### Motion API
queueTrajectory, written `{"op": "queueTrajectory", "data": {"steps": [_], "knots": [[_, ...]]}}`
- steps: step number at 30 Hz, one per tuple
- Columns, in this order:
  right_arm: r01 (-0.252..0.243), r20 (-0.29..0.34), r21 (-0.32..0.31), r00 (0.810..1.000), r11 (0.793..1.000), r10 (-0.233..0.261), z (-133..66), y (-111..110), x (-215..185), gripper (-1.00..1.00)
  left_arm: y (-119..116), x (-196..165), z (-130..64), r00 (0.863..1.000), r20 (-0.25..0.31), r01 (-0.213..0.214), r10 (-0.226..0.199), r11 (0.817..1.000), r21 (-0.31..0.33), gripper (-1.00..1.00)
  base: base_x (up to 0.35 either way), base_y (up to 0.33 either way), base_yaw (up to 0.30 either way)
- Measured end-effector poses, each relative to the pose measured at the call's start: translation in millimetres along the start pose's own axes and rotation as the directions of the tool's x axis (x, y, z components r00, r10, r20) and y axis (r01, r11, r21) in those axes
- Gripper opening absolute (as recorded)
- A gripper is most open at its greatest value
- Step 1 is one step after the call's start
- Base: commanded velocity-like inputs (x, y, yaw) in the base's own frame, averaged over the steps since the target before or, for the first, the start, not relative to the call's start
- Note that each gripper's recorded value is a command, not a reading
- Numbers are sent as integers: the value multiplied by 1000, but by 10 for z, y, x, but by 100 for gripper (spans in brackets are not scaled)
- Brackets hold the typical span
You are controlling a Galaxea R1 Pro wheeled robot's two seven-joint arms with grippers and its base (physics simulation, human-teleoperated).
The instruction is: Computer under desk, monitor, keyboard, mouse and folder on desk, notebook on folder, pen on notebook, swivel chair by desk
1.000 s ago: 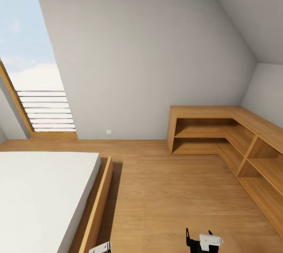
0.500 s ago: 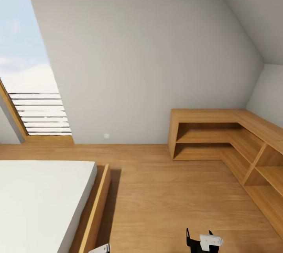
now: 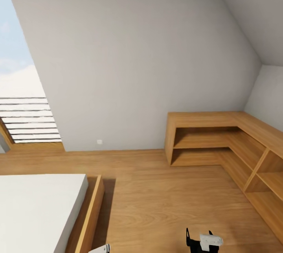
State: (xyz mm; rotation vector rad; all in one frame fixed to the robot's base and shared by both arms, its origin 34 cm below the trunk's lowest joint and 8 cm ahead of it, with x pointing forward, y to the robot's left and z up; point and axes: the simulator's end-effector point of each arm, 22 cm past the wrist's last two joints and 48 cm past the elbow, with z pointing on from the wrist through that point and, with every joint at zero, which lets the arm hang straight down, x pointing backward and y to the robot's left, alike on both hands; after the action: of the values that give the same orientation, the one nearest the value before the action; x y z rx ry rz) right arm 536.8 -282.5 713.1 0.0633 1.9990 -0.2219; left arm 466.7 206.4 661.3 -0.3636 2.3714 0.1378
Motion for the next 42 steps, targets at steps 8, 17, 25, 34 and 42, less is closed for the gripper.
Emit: {"op": "queueTrajectory", "data": {"steps": [8,17,25,34,42], "knots": [[-1,0,-1,1000,1000,1,-2,8,1,100,1,-2,0,1000,1,0,0,1000,0,100,329,0,0],[1,0,-1,1000,1000,-1,-3,8,1,100,-1,-6,-1,1000,2,1,-1,1000,0,100,330,0,-14],[0,6,1,1000,1000,0,1,-4,-29,100,-7,-34,-5,1000,8,2,-2,1000,2,100,330,0,-138],[-1,16,1,1000,1000,1,4,-7,-75,100,-7,-76,-10,1000,18,4,-4,1000,3,100,330,0,-183],[-3,25,1,1000,1000,3,9,-8,-116,100,-95,-94,-36,1000,21,11,-11,1000,14,100,264,-42,-197]]}}
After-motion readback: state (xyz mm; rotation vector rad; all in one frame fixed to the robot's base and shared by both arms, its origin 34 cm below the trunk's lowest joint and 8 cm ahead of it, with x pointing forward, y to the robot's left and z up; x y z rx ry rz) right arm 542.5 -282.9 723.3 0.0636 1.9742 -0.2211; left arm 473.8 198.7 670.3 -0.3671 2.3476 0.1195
